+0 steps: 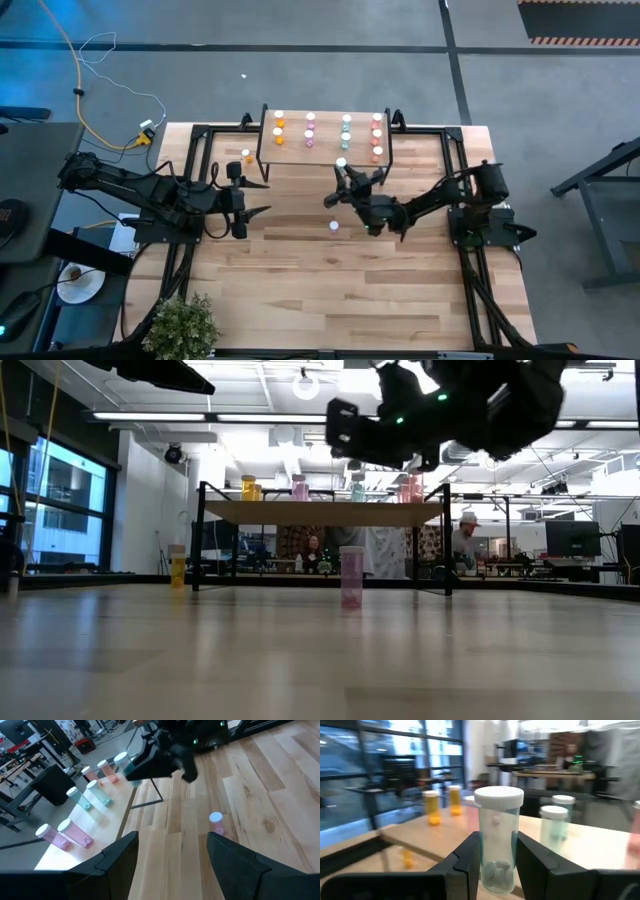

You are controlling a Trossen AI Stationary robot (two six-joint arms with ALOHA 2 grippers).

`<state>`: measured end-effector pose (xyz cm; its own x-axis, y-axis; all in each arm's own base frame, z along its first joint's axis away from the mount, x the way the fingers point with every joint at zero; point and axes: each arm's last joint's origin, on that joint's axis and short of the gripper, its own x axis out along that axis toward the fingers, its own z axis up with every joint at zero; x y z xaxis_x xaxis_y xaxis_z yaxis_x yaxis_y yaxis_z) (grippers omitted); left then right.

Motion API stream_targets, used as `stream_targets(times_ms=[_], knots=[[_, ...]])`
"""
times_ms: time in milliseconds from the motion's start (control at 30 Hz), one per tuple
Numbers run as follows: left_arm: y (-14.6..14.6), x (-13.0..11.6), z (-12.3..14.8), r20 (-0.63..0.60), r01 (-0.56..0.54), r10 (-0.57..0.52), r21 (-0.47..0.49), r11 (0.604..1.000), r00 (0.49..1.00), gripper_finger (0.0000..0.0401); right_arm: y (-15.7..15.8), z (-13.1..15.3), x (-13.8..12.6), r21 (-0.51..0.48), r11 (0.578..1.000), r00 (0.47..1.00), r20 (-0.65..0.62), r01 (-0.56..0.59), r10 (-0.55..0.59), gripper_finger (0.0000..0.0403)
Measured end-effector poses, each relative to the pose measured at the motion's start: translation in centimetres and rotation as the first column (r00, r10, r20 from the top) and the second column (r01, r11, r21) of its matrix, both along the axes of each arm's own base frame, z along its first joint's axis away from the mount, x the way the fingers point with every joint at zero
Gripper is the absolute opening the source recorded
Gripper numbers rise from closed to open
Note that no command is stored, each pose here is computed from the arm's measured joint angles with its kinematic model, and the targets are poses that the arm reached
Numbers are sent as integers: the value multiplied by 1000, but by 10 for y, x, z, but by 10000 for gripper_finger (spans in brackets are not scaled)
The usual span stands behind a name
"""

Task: Pick and place medicine bottles onto shelf by color
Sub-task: Put the green pill bottle on the shelf aligned with the other green pill bottles

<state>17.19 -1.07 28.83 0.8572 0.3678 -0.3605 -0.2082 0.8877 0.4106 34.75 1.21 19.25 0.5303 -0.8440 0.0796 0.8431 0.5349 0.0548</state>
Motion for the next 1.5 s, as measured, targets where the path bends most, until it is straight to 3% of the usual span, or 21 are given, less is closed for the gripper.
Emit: stream_targets(times_ms=[367, 1500], knots=[[0, 0, 0, -5, 2, -2, 8, 1000, 1000, 225, -4, -22, 27, 22, 975, 975, -37, 222, -221, 94], [0, 0, 0, -7, 3, -3, 17, 1000, 1000, 225, -45, -28, 29, 37, 945, 946, -25, 325, -324, 94]])
